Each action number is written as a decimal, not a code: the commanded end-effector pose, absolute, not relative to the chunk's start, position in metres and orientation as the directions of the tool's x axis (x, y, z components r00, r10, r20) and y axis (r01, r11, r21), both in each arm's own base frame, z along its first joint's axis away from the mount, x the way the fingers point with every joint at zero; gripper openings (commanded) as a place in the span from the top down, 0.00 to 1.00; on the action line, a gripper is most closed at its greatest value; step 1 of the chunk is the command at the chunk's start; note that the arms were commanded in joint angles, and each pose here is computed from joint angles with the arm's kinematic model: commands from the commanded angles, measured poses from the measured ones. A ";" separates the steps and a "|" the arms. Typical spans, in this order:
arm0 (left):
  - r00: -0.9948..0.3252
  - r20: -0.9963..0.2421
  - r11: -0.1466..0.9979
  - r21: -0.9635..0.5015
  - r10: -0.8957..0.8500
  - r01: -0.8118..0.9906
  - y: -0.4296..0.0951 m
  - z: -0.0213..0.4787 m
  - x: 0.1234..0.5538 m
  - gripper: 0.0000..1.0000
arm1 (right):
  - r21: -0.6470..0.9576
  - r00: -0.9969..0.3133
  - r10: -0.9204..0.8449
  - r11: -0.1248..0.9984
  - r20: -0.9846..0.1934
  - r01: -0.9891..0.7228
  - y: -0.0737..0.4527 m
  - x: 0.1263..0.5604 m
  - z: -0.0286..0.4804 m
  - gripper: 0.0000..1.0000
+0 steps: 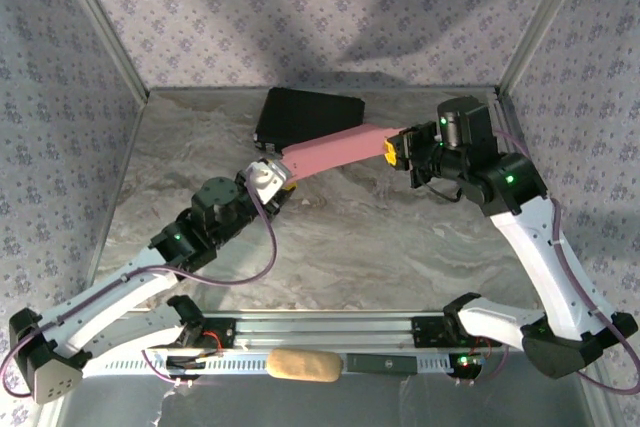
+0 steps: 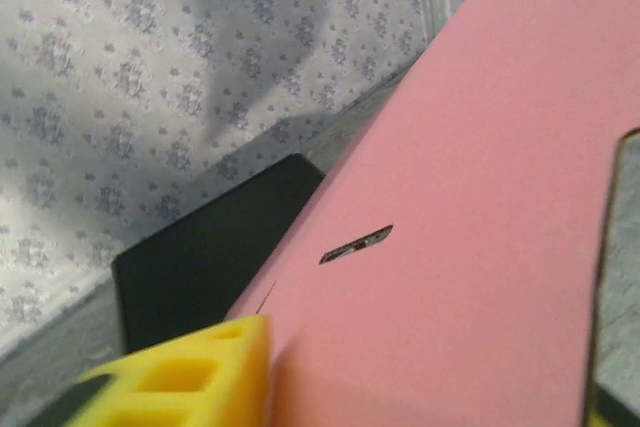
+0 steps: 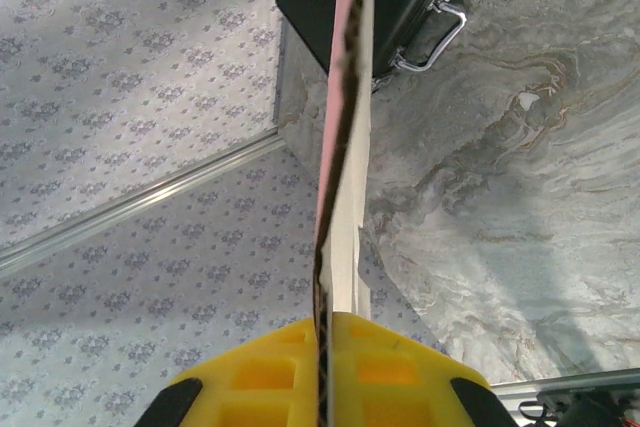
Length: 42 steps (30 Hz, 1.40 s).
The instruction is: Fold the paper box
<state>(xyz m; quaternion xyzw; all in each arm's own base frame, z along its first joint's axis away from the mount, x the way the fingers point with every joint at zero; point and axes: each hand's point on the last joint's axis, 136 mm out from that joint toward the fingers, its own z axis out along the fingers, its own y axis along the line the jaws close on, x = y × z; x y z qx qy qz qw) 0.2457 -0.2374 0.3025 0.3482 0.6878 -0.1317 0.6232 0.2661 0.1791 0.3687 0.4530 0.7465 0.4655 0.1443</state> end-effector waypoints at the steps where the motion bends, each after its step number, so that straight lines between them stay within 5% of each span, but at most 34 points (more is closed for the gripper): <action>1: 0.078 -0.967 0.704 0.232 0.244 0.671 -0.246 0.333 0.242 0.76 | 0.828 -0.556 0.797 0.136 0.235 0.545 0.180 0.265 0.373 1.00; 5: 0.076 -0.971 0.705 0.219 0.228 0.675 -0.247 0.337 0.241 1.00 | 0.829 -0.562 0.791 0.132 0.243 0.544 0.182 0.267 0.372 1.00; 7: 0.063 -0.974 0.699 0.201 0.217 0.687 -0.248 0.339 0.239 1.00 | 0.832 -0.561 0.791 0.128 0.243 0.540 0.182 0.268 0.373 1.00; 12: -0.162 -0.979 0.750 -0.017 0.121 0.661 -0.243 0.342 0.242 1.00 | 0.887 -0.553 0.833 0.254 0.002 0.386 0.152 0.274 0.408 0.27; 15: -0.343 -0.933 0.772 -0.137 0.111 0.621 -0.245 0.329 0.242 1.00 | 0.877 -0.536 0.834 0.348 -0.129 0.331 0.133 0.269 0.418 0.14; 27: -0.567 -0.818 0.867 -0.211 0.096 0.451 -0.234 0.269 0.256 1.00 | 0.876 -0.540 0.821 0.386 -0.184 0.289 0.153 0.273 0.408 0.11; 42: -0.512 -0.821 0.814 -0.105 0.254 0.572 -0.242 0.245 0.247 1.00 | 0.839 -0.675 0.731 0.429 -0.104 0.335 0.250 0.325 0.366 0.16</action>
